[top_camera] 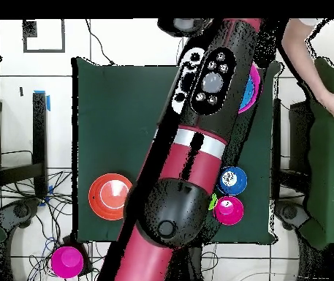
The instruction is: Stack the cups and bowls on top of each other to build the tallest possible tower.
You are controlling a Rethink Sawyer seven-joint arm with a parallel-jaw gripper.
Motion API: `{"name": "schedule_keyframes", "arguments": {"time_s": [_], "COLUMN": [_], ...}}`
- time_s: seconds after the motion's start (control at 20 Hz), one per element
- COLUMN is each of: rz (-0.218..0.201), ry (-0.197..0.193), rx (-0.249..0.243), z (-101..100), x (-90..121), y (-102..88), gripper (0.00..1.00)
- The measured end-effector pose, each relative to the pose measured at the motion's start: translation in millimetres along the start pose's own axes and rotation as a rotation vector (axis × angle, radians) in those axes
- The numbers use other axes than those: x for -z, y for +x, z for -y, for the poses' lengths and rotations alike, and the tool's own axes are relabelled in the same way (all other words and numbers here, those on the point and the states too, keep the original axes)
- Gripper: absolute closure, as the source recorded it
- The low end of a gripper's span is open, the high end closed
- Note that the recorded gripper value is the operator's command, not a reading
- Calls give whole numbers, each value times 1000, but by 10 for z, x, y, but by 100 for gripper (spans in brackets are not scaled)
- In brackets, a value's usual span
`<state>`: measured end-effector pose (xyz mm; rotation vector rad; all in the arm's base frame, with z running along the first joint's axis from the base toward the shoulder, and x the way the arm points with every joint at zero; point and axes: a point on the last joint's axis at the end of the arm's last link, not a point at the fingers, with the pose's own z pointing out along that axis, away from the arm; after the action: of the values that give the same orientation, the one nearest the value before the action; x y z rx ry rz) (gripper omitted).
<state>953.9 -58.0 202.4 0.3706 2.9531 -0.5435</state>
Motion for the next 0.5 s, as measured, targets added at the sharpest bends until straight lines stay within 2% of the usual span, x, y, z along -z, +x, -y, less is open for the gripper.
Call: {"name": "schedule_keyframes", "arguments": {"time_s": [0.5], "rz": [1], "ry": [0], "rx": [4], "z": [-41], "x": [16], "y": [8], "gripper": [100]}}
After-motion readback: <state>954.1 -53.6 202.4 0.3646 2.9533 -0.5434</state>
